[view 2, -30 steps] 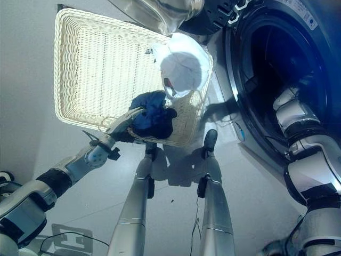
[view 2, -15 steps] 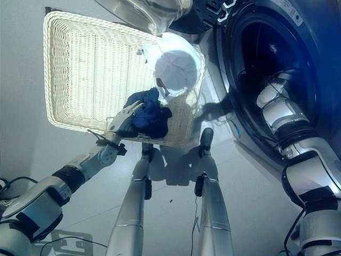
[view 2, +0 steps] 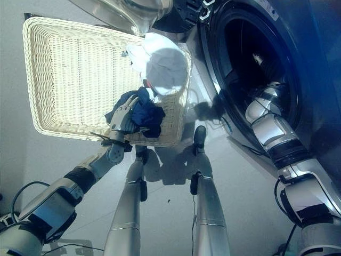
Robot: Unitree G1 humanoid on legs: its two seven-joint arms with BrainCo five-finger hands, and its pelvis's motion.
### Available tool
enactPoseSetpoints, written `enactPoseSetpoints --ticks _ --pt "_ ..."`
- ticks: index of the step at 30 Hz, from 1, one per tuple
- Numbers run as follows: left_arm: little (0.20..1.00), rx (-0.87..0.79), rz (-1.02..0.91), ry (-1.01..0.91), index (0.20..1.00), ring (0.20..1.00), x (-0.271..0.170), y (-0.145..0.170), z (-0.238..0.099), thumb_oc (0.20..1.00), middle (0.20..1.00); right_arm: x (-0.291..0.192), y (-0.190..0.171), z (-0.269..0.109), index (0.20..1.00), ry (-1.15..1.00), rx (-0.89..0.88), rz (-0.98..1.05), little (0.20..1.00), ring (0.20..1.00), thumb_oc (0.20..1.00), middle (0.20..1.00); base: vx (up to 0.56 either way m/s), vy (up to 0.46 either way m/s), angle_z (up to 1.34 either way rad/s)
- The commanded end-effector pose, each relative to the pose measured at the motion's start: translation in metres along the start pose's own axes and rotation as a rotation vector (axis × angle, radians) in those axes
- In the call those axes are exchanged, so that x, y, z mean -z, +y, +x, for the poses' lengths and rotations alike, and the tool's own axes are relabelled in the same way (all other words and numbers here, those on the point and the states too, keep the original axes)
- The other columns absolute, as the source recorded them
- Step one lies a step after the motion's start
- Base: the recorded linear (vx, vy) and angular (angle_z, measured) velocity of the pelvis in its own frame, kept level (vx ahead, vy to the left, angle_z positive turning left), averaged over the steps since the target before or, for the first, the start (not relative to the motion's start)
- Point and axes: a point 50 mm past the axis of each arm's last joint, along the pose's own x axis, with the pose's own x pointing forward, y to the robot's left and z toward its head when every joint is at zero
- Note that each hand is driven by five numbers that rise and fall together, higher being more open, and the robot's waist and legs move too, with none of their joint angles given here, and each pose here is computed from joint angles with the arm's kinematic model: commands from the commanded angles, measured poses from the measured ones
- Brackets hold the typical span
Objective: Put the clothes into the washing machine.
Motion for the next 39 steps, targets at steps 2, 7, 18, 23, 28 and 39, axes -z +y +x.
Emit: enactPoseSetpoints --ticks 2,7,18,23,28,39 --pt "0.278 0.107 0.111 0.051 0.278 0.278 0.009 -0.016 -0.007 0.278 0.278 -0.006 -0.008 0.002 1.000 -0.006 0.083 0.050 1.000 1.000 1.000 1.000 0.00 0.000 0.00" --pt "0.200 0.153 0.135 0.119 0.200 0.200 0.023 -0.020 -0.013 0.200 0.200 -0.008 -0.008 0.003 1.000 0.005 0.093 0.078 1.000 1.000 1.000 1.000 0.00 0.000 0.00" --pt "0.200 0.156 0.133 0.163 0.200 0.200 0.033 -0.020 -0.019 0.200 0.200 -0.022 -0.014 0.003 1.000 -0.059 0.106 0.122 1.000 1.000 1.000 1.000 0.01 0.003 -0.03" --pt "0.200 0.164 0.111 0.193 0.200 0.200 0.038 -0.024 -0.026 0.200 0.200 -0.026 -0.014 -0.002 1.000 -0.078 0.078 0.168 1.000 1.000 1.000 1.000 0.00 0.001 -0.01" --pt "0.200 0.042 -0.128 0.283 0.200 0.200 0.038 -0.019 -0.027 0.200 0.200 -0.036 -0.011 -0.015 1.000 -0.037 -0.038 0.380 1.000 1.000 1.000 1.000 0.00 0.000 0.00" --pt "0.200 -0.436 -1.000 -0.173 0.200 0.200 -0.039 0.055 -0.007 0.200 0.200 -0.039 0.003 -0.097 1.000 0.180 -0.503 0.982 1.000 1.000 1.000 1.000 0.00 0.000 0.00"
